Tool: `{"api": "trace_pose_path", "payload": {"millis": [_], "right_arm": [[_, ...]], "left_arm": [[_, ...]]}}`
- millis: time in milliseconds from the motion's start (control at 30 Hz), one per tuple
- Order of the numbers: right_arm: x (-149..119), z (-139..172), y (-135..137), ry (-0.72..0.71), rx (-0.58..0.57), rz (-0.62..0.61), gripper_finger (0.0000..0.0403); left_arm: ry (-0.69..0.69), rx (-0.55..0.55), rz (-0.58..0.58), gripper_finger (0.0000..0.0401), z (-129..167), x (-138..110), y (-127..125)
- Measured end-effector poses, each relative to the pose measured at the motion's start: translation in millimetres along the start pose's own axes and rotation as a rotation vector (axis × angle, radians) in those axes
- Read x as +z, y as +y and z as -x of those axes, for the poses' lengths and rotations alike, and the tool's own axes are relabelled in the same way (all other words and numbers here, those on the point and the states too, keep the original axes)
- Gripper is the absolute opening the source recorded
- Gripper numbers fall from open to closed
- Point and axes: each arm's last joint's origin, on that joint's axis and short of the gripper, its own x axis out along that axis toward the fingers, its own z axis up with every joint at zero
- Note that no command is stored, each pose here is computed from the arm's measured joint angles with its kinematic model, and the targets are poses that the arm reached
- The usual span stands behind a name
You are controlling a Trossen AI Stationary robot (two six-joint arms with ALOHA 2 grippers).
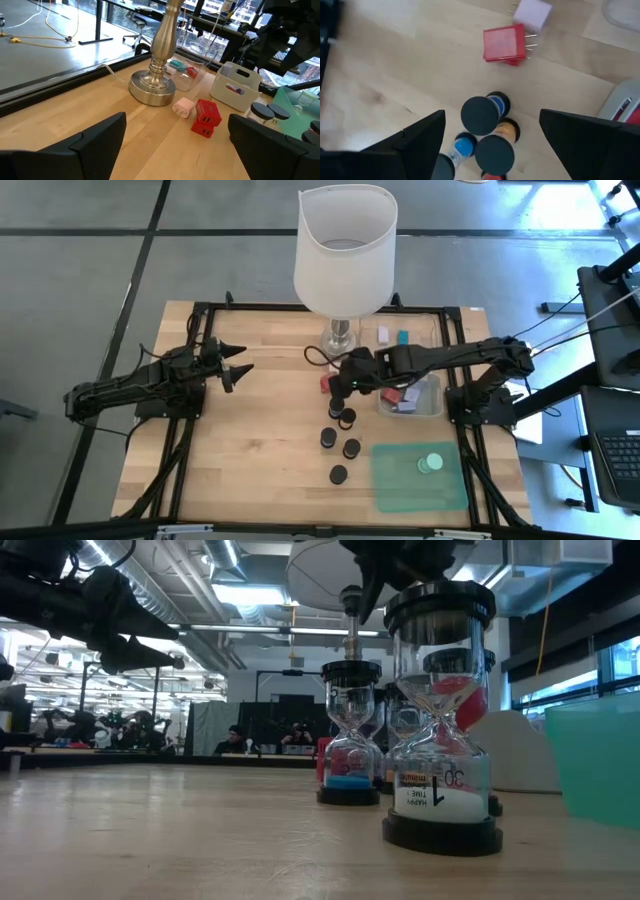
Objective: Pick & Place Office items
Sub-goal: Put the purple hourglass into the light blue bin
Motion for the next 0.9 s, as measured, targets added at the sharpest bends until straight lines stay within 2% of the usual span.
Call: {"api": "trace_pose_path", "payload": {"millis": [200,300,533,700,900], "right_arm": [[-16,-1,6,0.031,0.006,-0.082,0.0327],[-22,-7,13,0.057,-0.043,-0.043,0.0327],[-16,-11,42,0.069,-0.180,0.057,0.0327],[-13,-14,54,0.075,-0.183,0.114,0.0327],[-18,-28,56,0.087,-0.224,0.151,0.0327]], "left_arm": [[0.000,0.000,0.000,0.0348,0,0,0],[0.000,0.000,0.000,0.0347,0,0,0],[0.000,0.001,0.000,0.0347,0,0,0],[0.003,0.001,-0.001,0.0347,0,0,0],[0.003,0.002,-0.001,0.0347,0,0,0]]}}
